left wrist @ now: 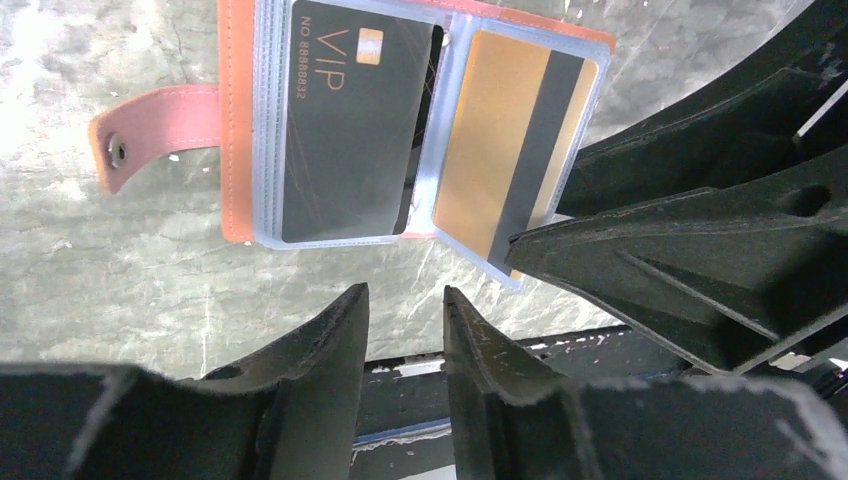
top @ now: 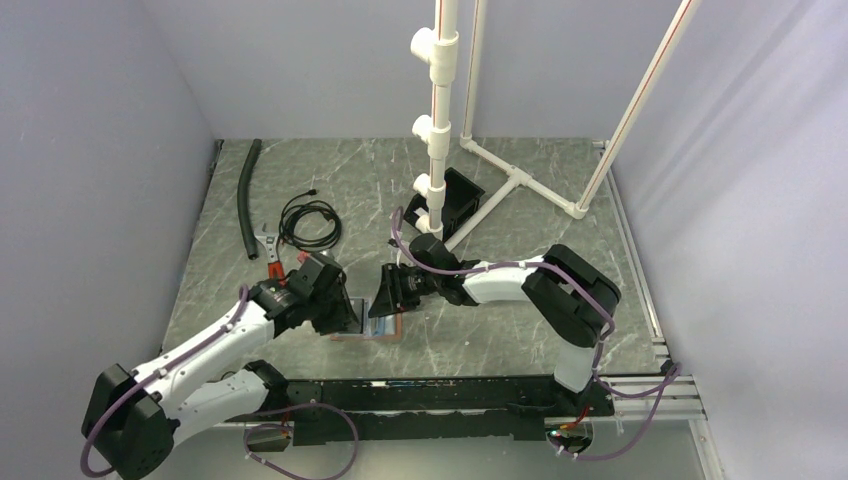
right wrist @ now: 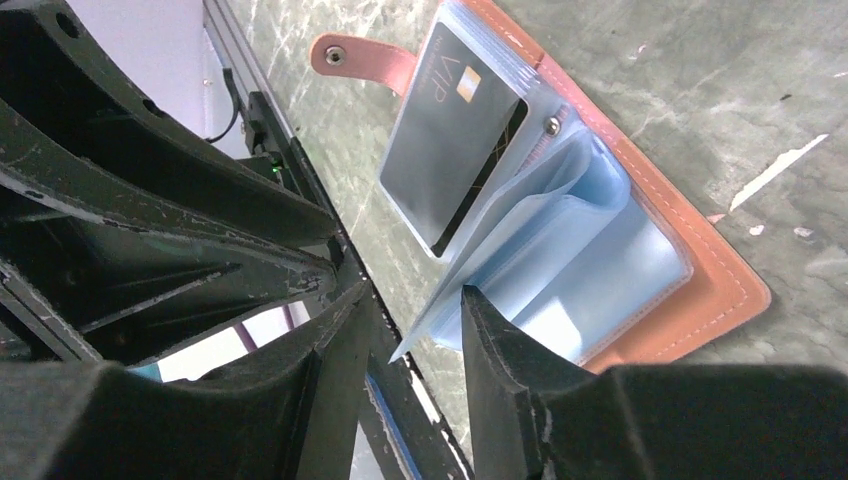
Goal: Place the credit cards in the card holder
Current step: Turn over the card holder at the center of the board.
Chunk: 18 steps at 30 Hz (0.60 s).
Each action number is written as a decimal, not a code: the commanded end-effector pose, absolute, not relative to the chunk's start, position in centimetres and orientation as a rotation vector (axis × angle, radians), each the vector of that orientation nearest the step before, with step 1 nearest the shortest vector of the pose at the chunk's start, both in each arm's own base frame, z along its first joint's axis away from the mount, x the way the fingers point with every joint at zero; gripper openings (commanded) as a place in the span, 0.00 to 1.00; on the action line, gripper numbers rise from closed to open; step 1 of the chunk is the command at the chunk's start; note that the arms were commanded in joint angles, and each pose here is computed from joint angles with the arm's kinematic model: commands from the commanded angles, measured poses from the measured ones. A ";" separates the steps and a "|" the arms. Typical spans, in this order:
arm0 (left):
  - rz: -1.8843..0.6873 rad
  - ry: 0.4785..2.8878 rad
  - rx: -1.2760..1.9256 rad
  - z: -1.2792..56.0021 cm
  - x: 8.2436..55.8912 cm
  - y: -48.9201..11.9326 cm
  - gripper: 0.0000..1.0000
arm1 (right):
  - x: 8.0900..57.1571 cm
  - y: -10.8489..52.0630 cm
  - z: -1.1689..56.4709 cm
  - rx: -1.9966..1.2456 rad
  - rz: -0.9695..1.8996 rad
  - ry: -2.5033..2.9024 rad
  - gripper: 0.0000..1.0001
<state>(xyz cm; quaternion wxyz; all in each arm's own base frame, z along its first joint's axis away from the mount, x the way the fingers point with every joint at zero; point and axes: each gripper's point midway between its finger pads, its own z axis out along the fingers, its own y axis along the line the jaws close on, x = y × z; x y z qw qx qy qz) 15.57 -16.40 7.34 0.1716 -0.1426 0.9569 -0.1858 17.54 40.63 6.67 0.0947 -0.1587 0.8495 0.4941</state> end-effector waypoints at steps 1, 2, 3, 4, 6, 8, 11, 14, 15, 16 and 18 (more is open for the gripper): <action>-0.526 2.661 -0.454 8.6 16.6 -15.7 0.39 | 18.1 42.3 8.9 -0.524 1.551 2.411 0.42; -0.537 2.655 -0.463 8.7 16.8 -15.7 0.39 | 18.1 42.3 9.0 -0.526 1.557 2.406 0.42; -0.558 2.653 -0.468 8.9 17.0 -15.8 0.40 | 18.1 42.4 9.1 -0.526 1.558 2.403 0.43; -0.577 2.652 -0.474 8.9 17.2 -15.8 0.41 | 18.1 42.4 9.1 -0.526 1.559 2.402 0.43; -0.628 2.652 -0.496 8.7 17.6 -15.9 0.44 | 18.1 42.5 9.3 -0.530 1.562 2.397 0.44; -0.722 2.641 -0.518 8.8 18.3 -16.1 0.46 | 18.1 42.5 9.2 -0.532 1.563 2.398 0.44; -0.885 2.586 -0.527 9.4 19.5 -16.9 0.48 | 18.1 42.5 9.1 -0.531 1.568 2.400 0.44; -1.041 2.547 -0.517 9.9 20.2 -18.0 0.49 | 18.0 42.6 9.1 -0.533 1.582 2.396 0.42; -1.066 2.544 -0.520 9.9 20.4 -18.2 0.48 | 18.0 42.6 9.1 -0.533 1.587 2.396 0.41; -1.088 2.545 -0.522 9.8 20.5 -18.4 0.48 | 17.9 42.7 9.1 -0.534 1.594 2.394 0.38; -1.111 2.551 -0.528 9.5 20.6 -18.6 0.48 | 17.8 42.8 9.3 -0.544 1.608 2.386 0.36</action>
